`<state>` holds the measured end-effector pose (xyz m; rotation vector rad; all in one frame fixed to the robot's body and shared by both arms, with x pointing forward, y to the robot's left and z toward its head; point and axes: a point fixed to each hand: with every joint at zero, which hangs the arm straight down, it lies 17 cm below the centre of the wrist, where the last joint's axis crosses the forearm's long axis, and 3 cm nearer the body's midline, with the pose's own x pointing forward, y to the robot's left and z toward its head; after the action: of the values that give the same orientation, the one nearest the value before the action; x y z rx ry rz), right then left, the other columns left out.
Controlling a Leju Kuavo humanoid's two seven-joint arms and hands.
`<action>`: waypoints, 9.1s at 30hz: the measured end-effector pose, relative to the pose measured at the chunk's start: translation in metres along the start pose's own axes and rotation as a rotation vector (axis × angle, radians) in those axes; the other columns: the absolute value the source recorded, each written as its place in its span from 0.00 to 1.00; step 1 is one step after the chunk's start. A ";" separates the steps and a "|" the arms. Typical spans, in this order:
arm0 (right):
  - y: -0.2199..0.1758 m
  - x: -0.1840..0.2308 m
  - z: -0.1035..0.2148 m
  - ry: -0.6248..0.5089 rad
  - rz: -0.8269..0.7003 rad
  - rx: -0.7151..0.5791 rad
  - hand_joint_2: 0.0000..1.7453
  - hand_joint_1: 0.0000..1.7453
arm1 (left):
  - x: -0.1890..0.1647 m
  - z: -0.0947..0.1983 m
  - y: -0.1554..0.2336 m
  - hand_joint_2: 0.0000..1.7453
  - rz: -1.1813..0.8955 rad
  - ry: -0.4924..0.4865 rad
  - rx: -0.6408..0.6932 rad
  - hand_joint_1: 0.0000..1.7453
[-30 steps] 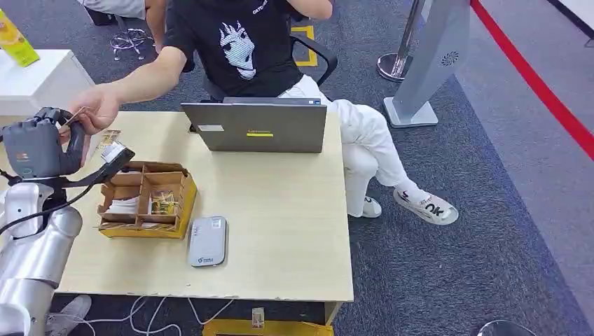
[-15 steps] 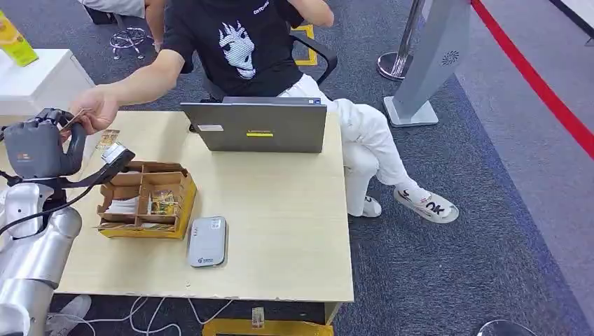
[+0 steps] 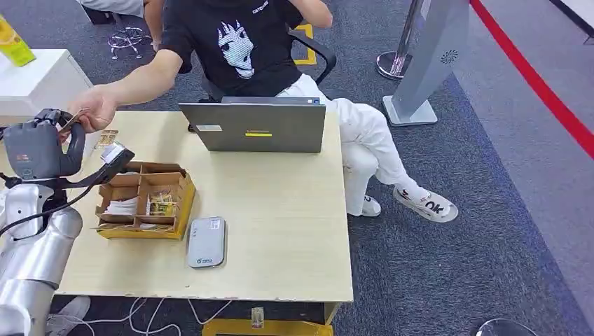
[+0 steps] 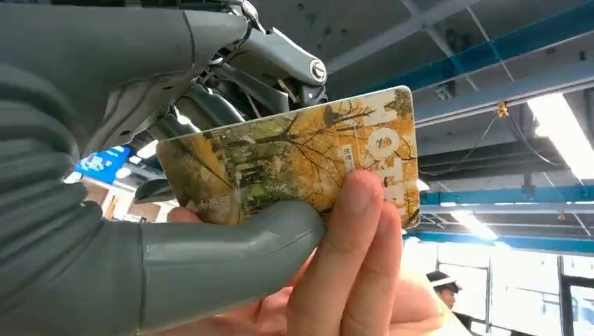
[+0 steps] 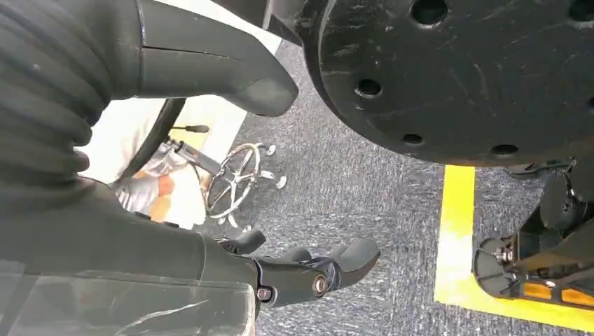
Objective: Pass the card to the sensor for recognition and then transmit it.
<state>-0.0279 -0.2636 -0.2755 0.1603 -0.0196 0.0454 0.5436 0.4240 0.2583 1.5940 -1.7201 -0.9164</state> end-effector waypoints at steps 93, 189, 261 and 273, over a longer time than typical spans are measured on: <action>0.021 -0.003 -0.002 -0.016 -0.100 0.021 1.00 0.00 | 0.077 0.239 -0.101 1.00 0.034 -0.190 -0.536 0.00; 0.012 -0.003 -0.001 -0.017 -0.106 0.006 1.00 0.00 | 0.119 0.203 -0.099 1.00 -0.019 -0.267 -0.477 0.00; 0.014 -0.002 -0.001 -0.017 -0.090 0.013 1.00 0.00 | 0.119 0.200 -0.118 1.00 -0.027 -0.295 -0.511 0.00; 0.014 -0.002 -0.001 -0.017 -0.090 0.013 1.00 0.00 | 0.119 0.200 -0.118 1.00 -0.027 -0.295 -0.511 0.00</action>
<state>-0.0305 -0.2501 -0.2747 0.1745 -0.0293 -0.0456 0.4375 0.3180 0.0452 1.1876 -1.4826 -1.5225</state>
